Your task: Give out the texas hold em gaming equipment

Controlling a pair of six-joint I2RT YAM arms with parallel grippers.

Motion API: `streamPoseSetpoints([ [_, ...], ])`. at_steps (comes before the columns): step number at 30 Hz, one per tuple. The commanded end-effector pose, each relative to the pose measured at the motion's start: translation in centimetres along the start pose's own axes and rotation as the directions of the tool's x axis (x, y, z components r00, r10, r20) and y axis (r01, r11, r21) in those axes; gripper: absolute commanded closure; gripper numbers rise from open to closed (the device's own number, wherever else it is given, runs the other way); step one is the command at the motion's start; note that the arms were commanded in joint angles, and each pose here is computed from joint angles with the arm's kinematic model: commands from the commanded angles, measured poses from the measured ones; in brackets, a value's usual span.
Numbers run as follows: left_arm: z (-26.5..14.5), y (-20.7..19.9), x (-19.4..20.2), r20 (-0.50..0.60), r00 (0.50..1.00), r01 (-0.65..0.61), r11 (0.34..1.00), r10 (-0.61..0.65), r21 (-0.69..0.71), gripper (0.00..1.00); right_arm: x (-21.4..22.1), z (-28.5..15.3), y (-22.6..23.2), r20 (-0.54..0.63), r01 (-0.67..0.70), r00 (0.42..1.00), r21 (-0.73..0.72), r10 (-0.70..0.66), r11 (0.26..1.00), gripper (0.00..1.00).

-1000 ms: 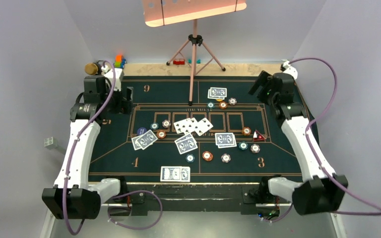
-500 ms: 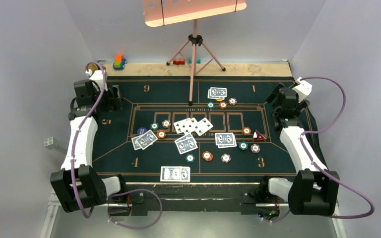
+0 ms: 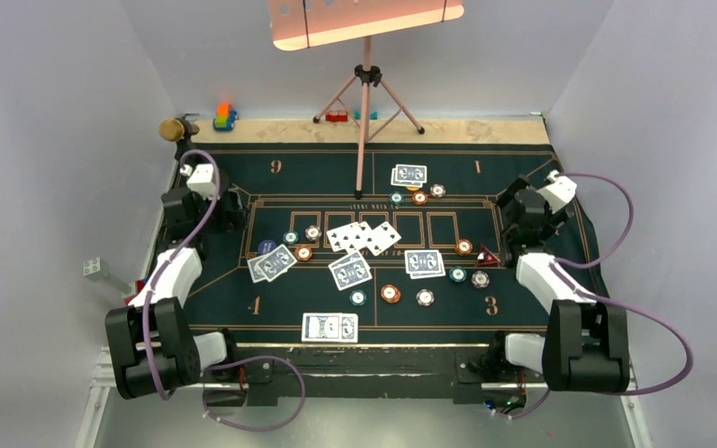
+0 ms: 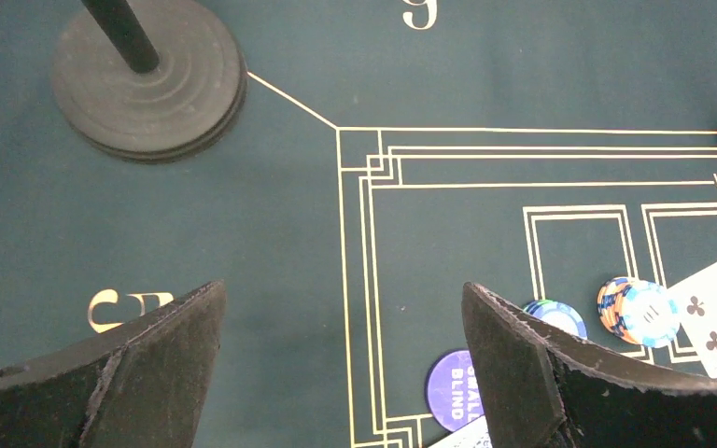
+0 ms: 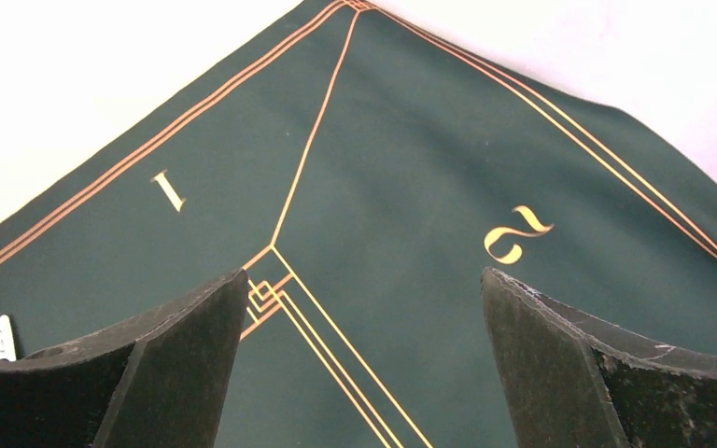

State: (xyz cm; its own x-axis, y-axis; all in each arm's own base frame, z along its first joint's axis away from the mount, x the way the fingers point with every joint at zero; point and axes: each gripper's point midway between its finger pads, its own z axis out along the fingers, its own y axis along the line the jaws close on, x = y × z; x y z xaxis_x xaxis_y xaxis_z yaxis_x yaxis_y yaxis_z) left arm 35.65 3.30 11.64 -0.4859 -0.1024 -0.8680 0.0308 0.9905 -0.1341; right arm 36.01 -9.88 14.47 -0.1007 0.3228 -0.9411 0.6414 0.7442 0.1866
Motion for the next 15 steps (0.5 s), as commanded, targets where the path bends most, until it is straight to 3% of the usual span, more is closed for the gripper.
streamPoseSetpoints([
  [1, 0.0, -1.0, -4.2, 0.219, 0.975, -0.039, 0.998, 0.028, 0.044, 0.0, -3.3, -0.8, 0.0, 0.209, -0.087, 0.973, -0.063, 0.099, 0.994, 0.02],
  [7, -0.1, -1.9, -4.2, 0.296, 0.955, -0.05, 0.995, 0.023, 0.084, 0.0, -3.0, -1.7, -0.3, 0.277, -0.078, 0.954, -0.122, 0.11, 0.989, 0.02],
  [10, -0.8, -3.1, -4.5, 0.395, 0.918, -0.09, 0.987, 0.029, 0.135, 0.0, -3.6, -2.0, 0.3, 0.315, -0.057, 0.943, -0.163, 0.106, 0.985, 0.02],
  [15, -1.4, -4.0, -3.2, 0.44, 0.896, -0.138, 0.977, 0.053, 0.164, 0.0, -3.3, -2.1, 1.2, 0.326, -0.006, 0.942, -0.206, 0.074, 0.979, 0.02],
])
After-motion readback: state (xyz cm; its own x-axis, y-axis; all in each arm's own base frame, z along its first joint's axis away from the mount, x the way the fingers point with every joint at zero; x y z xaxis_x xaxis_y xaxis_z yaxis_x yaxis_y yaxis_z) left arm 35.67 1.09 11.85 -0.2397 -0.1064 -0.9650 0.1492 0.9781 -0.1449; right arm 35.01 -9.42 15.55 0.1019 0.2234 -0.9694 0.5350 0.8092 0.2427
